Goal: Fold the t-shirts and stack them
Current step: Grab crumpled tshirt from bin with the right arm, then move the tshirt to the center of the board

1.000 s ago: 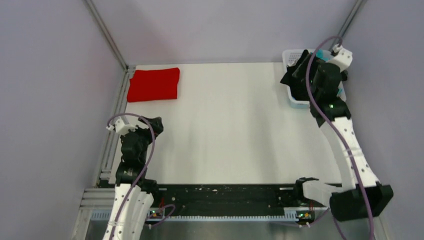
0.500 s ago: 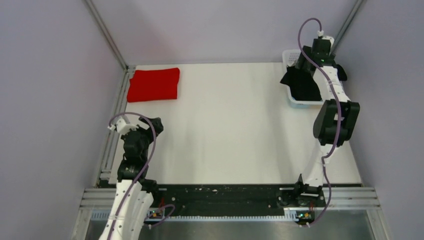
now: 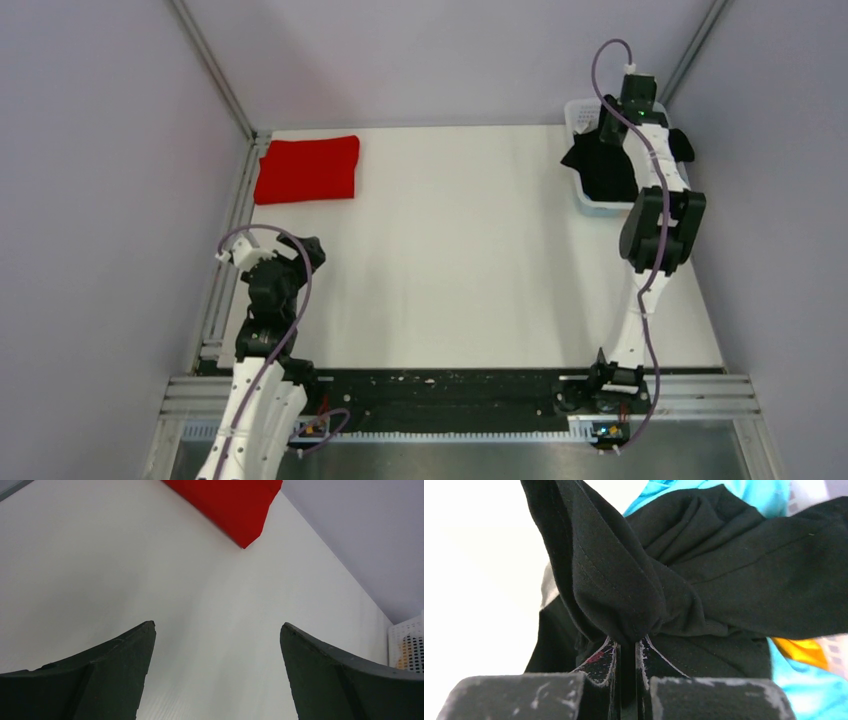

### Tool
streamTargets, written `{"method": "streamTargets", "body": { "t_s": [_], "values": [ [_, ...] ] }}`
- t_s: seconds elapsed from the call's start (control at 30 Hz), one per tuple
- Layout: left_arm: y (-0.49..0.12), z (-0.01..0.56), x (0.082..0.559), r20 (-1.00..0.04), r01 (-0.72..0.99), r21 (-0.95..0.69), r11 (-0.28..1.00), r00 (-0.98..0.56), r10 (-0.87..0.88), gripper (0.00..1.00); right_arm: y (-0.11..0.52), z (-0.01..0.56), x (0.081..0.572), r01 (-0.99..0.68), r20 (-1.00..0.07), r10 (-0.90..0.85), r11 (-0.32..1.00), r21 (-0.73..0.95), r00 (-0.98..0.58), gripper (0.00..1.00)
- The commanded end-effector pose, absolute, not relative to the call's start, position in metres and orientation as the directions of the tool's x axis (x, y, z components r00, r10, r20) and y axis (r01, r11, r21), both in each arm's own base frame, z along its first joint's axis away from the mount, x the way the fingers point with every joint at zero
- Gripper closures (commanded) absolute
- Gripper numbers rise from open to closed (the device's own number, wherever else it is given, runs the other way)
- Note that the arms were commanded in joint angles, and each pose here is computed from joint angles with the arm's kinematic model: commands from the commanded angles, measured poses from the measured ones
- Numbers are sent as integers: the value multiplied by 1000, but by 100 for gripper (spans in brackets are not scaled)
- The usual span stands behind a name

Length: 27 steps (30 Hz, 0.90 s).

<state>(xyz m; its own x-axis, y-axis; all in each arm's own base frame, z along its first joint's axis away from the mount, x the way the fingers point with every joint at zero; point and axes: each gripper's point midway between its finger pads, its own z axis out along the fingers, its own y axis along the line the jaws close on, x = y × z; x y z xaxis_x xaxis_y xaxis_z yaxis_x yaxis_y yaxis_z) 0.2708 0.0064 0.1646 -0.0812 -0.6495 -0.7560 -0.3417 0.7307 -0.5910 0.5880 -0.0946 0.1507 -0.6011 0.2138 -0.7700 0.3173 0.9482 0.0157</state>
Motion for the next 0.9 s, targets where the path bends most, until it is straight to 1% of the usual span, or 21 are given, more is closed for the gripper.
{"method": "streamTargets", "body": {
  "t_s": [0.0,0.1,0.17,0.23,0.3,0.37,0.4,0.47,0.53,0.63,0.67,0.8,0.87],
  "values": [
    [6,182,271,-751,-312,-616,724,-44,-658,1,-110,279,560,367,-886,176,930,7,-430,100],
    [2,184,270,-748,-294,-621,727,-54,-661,1,-110,348,529,394,-936,174,918,42,-305,100],
    [-2,186,269,-746,-275,-626,730,-63,-663,1,-94,392,511,331,-957,186,938,105,-222,100],
    [-6,187,269,-742,-256,-631,733,-76,-666,2,-65,431,495,209,-965,208,962,173,-160,100],
    [-9,189,267,-739,-239,-636,734,-83,-668,1,-29,464,478,72,-973,198,979,190,-120,100],
    [-12,191,266,-737,-225,-640,735,-89,-670,2,14,492,460,-64,-985,155,985,160,-82,100],
    [-13,193,265,-737,-219,-642,735,-89,-670,1,48,509,446,-165,-990,132,976,138,-48,100],
    [-15,194,263,-735,-210,-645,735,-94,-672,2,94,537,426,-313,-993,111,945,96,31,100],
    [-18,195,261,-732,-192,-651,735,-99,-674,1,130,556,406,-436,-988,137,895,94,69,100],
    [-21,198,259,-730,-168,-657,735,-102,-676,1,182,575,376,-637,-977,206,761,122,58,100],
    [-21,198,258,-728,-173,-658,732,-101,-678,1,196,579,367,-679,-975,216,724,119,59,100],
    [-19,200,254,-711,-200,-671,714,-102,-696,1,232,595,346,-747,-962,254,658,100,95,100],
    [-20,200,252,-700,-205,-679,705,-108,-706,2,240,592,345,-753,-959,275,646,126,75,100]
  ]
}}
